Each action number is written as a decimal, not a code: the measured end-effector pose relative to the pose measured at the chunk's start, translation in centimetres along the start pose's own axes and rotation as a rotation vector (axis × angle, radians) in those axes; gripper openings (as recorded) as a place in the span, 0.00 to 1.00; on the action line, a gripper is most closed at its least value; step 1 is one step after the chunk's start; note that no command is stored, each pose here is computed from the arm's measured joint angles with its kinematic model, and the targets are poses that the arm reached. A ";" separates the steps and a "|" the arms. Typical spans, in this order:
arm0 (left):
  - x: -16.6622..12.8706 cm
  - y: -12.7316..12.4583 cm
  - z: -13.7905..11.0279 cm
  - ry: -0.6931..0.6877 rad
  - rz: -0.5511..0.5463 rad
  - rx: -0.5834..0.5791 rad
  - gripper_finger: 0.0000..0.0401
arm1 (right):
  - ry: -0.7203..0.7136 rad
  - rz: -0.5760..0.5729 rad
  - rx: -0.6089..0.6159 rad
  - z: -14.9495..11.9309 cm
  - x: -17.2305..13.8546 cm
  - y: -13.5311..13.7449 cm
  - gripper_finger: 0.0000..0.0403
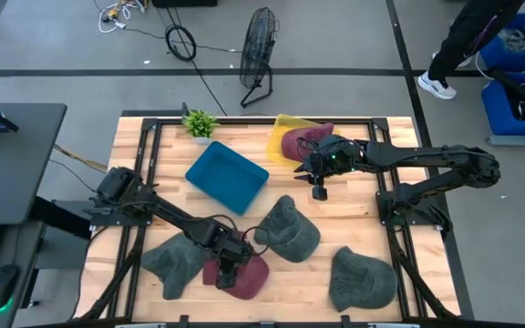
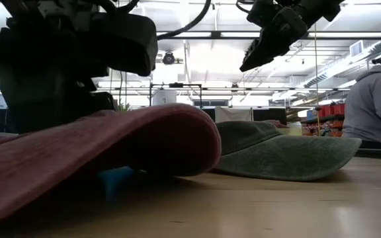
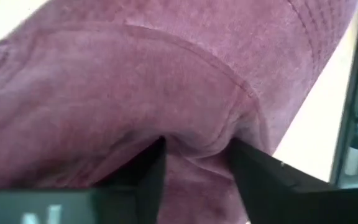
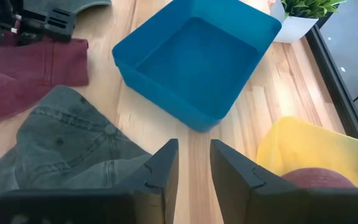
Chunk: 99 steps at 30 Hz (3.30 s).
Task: Pick & Place hat
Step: Put the red cap into the yellow bin
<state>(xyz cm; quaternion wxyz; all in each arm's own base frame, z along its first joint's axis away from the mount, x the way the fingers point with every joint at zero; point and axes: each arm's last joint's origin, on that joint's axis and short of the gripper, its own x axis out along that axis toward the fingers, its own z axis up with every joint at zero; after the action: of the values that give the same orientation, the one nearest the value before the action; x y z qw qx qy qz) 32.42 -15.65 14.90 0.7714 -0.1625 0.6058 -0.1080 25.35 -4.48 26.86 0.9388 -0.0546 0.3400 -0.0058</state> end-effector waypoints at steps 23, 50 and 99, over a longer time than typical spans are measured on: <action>-15.0 -2.7 2.3 0.074 0.207 0.441 0.01 | -0.209 0.271 -0.130 2.1 2.4 3.3 0.24; -16.9 3.7 6.1 0.205 0.671 1.022 0.02 | -0.321 0.144 -0.271 1.9 11.0 5.8 0.68; -30.6 7.4 7.9 -0.189 1.468 0.216 0.46 | -0.135 -0.649 0.303 1.0 1.0 -4.0 0.00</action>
<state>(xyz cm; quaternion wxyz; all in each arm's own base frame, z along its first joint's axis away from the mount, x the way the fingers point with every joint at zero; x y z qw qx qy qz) 32.47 3.25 41.35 0.7056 0.3515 0.4758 0.3901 26.88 -8.43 27.46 0.9059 -0.0201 0.2373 -0.3501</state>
